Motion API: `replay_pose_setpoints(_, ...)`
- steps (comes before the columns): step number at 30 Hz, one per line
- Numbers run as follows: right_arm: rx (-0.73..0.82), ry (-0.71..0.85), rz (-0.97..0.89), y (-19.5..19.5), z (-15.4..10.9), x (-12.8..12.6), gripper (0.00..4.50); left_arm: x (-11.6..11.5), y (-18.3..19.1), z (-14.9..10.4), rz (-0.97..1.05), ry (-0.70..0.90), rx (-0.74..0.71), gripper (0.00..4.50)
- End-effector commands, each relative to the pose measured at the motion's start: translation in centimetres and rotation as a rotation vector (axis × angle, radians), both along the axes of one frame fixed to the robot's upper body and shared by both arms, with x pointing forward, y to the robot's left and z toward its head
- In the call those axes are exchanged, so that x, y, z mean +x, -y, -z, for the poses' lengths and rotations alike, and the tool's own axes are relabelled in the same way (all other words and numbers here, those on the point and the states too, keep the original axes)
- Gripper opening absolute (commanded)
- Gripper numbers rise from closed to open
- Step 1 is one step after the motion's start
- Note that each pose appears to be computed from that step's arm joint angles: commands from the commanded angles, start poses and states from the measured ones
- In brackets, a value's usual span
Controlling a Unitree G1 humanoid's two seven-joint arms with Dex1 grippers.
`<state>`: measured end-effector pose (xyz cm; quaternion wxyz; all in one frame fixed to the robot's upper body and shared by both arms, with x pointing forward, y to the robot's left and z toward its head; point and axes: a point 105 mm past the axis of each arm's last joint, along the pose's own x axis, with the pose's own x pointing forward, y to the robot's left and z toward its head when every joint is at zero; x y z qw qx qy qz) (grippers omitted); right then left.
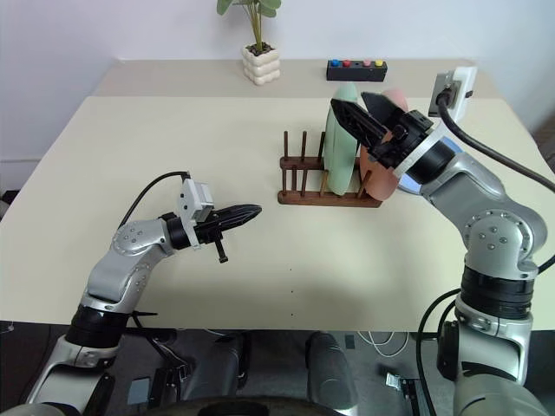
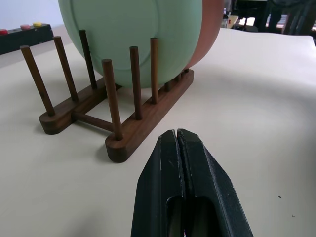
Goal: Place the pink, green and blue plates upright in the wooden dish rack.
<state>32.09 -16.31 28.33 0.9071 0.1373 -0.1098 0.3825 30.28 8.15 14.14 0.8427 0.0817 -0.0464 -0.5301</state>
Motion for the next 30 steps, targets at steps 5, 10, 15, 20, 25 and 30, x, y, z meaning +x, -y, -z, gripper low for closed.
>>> replay_pose_setpoints(5, -0.26, 0.271, 0.023, 3.0, -5.3, -3.7, 4.47, -0.4, 0.5, -1.0, 0.022, 0.042, -0.012, 0.0)
replay_pose_setpoints(10, -0.54, 0.213, 0.218, 9.5, -3.9, -3.6, 4.47, -1.0, 0.9, -0.7, 0.063, 0.031, 0.007, 0.0)
replay_pose_setpoints(15, -0.832, 0.053, 0.252, 13.4, 1.0, -3.5, 4.47, -1.4, 1.6, -0.5, 0.112, 0.029, 0.027, 0.0)
replay_pose_setpoints(20, -1.024, -0.068, 0.296, 15.7, 6.1, -1.8, 4.47, -1.5, 2.0, -0.7, 0.133, 0.037, 0.034, 0.0)
replay_pose_setpoints(25, -1.264, -0.058, 0.308, 16.3, 10.4, 0.7, 4.47, -2.0, 2.0, -0.6, 0.153, 0.04, 0.055, 0.0)
replay_pose_setpoints(30, -1.269, -0.008, 0.292, 15.0, 12.6, 3.3, 4.47, -2.3, 1.8, -0.6, 0.145, 0.039, 0.06, 0.0)
